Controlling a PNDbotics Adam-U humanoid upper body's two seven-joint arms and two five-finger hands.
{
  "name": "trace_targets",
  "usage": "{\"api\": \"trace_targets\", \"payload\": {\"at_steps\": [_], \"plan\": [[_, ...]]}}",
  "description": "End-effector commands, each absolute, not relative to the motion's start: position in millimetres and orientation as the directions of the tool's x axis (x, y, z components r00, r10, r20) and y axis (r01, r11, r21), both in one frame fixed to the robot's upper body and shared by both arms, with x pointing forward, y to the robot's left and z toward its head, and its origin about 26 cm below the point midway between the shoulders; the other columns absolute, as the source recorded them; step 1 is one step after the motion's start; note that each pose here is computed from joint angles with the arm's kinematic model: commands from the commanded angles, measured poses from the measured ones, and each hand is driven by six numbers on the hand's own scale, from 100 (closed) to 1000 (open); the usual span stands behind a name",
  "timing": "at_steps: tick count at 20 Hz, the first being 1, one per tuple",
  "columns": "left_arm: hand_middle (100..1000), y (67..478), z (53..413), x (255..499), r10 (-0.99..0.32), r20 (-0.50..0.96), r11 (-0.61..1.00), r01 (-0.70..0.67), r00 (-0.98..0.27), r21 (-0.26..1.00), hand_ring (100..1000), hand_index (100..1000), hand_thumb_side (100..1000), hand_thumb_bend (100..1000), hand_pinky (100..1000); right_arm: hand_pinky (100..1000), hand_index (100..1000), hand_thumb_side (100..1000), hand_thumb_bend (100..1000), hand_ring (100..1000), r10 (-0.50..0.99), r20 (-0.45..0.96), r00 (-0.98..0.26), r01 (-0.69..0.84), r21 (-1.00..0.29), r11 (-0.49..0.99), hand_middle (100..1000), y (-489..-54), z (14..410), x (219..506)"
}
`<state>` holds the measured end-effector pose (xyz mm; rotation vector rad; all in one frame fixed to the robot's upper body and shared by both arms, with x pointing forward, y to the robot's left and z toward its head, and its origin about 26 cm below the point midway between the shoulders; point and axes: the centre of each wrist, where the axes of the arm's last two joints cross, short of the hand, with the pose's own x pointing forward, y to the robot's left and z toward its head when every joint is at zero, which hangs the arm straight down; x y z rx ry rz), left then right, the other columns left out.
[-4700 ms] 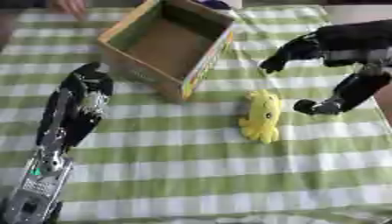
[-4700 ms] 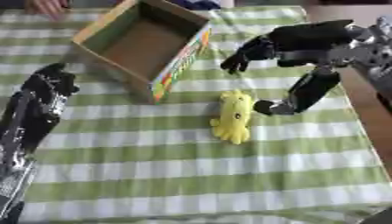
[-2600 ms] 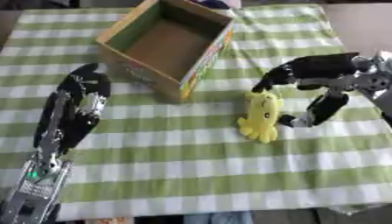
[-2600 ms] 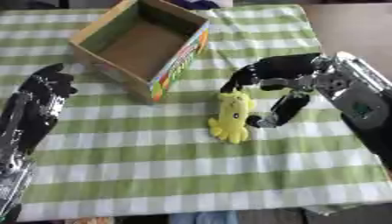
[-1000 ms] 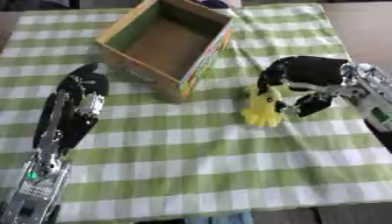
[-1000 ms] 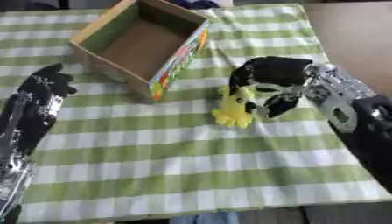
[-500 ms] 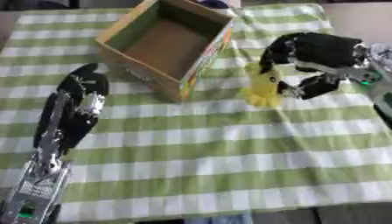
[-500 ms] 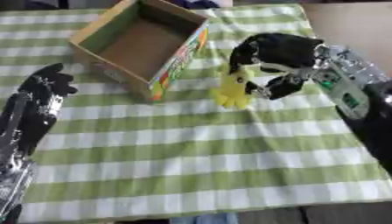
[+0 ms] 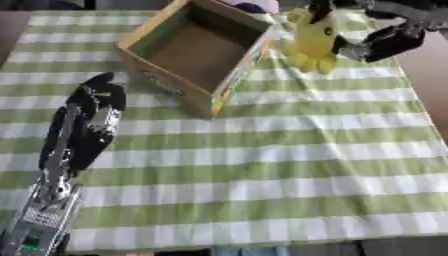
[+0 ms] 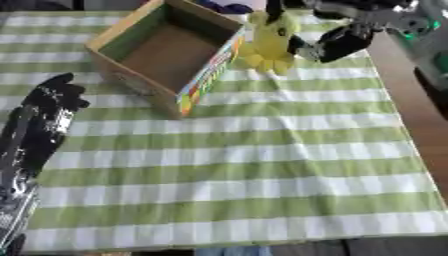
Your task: Pick up objects on the table and place them in the box.
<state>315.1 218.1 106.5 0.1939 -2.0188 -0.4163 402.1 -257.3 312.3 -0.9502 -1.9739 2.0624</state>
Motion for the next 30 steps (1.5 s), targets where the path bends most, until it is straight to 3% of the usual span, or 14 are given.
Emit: {"api": "trace_targets", "payload": {"at_steps": [1,11,22,26,30], "plan": [[676,213,116,316,-0.296,0.812,0.923,0.068,-0.503,0.379,645,867,688,322,831,867,431,100,128,744,0.541,-0.381,-0.750,0.364,-0.920,-0.143,739,-257,333,409],[676,188,129,319,-0.214,0.790,0.912,0.173,-0.574,0.372,646,867,687,325,831,870,430,100,128,746,0.618,-0.414,-0.669,0.383,-0.904,-0.191,741,-231,336,455],[676,178,138,319,-0.170,0.776,0.909,0.206,-0.607,0.361,645,867,686,328,830,866,444,100,100,749,0.696,-0.360,-0.621,0.287,-0.931,-0.225,748,-228,296,485],[677,177,139,319,-0.166,0.773,0.908,0.210,-0.613,0.361,645,867,686,328,831,868,473,100,100,756,0.699,-0.359,-0.618,0.249,-0.933,-0.259,754,-227,278,490],[677,176,140,319,-0.162,0.772,0.908,0.212,-0.614,0.360,646,867,687,330,830,870,587,100,101,764,0.691,-0.371,-0.620,0.230,-0.928,-0.292,764,-224,263,493]]}}
